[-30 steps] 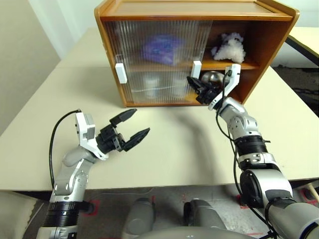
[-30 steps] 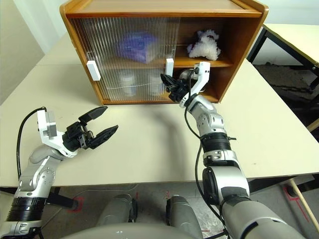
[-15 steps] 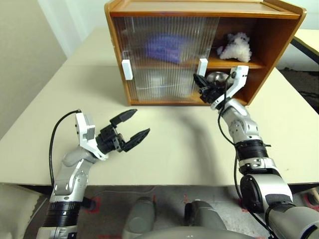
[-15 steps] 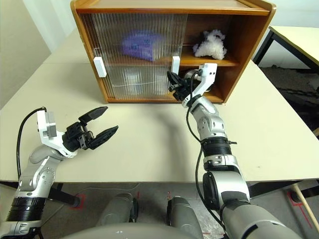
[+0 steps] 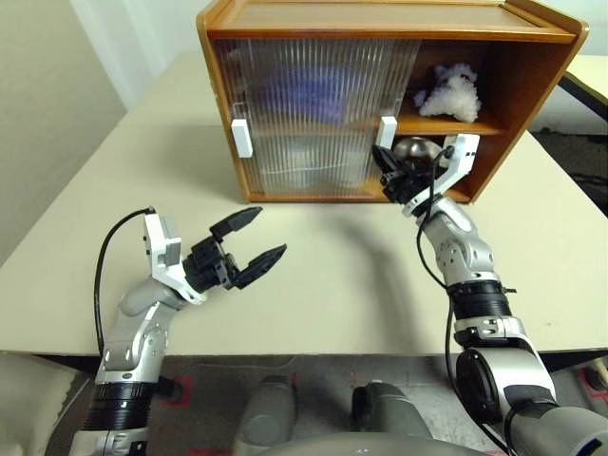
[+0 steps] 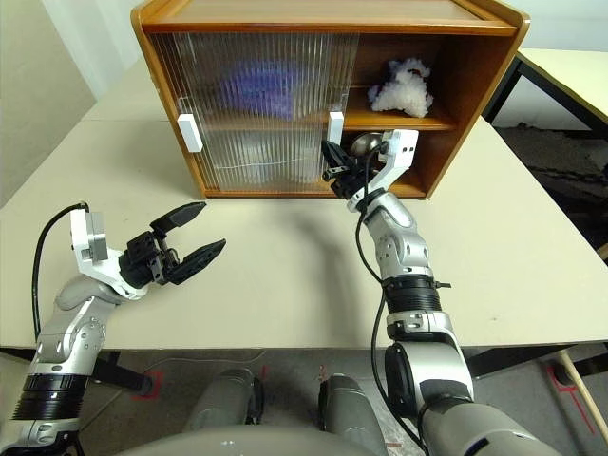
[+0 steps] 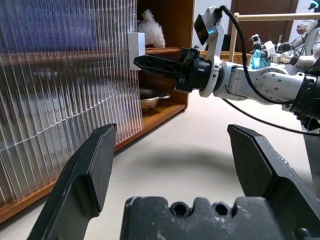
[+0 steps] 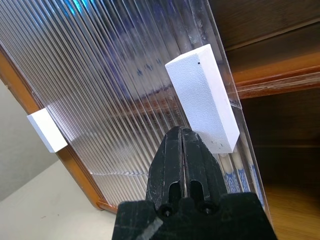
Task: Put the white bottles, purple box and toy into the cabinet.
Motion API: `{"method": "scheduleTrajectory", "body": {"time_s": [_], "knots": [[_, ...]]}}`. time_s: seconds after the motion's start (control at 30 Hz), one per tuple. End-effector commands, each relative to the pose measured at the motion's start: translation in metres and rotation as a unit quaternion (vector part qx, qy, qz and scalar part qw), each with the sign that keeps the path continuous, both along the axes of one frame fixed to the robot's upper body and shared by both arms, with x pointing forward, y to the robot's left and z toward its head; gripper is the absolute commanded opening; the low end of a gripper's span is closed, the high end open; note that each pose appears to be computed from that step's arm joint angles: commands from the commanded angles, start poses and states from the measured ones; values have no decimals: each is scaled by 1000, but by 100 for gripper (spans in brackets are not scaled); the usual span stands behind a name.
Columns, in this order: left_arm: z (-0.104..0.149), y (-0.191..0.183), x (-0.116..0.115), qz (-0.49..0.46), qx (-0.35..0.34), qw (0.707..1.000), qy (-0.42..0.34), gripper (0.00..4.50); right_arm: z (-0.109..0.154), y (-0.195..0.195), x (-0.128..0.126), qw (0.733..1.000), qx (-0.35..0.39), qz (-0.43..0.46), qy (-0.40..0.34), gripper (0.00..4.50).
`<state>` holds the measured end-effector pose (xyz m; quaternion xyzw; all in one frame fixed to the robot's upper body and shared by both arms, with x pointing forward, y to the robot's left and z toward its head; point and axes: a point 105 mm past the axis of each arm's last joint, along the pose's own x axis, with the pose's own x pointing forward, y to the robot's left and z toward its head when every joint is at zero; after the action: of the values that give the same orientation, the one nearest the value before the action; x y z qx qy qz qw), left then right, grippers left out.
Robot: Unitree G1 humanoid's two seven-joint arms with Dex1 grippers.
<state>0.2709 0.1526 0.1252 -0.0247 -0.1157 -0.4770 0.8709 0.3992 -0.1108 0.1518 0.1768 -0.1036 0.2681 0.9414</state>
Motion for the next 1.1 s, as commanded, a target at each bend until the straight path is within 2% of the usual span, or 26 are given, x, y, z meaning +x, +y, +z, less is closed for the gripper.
{"method": "scheduleTrajectory", "body": {"time_s": [0.03, 0.4, 0.6, 1.1], "knots": [[-4, 2, 1, 1, 10, 1000, 5, 450, 20, 9, -4, 999, 15, 8, -32, 3], [-4, 2, 1, 4, 8, 1000, 5, 450, 25, 28, -1, 999, 21, 7, -32, 3], [-4, 1, 0, 3, 8, 1000, 6, 450, 19, 10, 3, 999, 5, -38, -27, 3], [-1, -1, 4, -5, 5, 1000, 4, 450, 25, -28, -1, 991, -14, -120, -62, 3]]}}
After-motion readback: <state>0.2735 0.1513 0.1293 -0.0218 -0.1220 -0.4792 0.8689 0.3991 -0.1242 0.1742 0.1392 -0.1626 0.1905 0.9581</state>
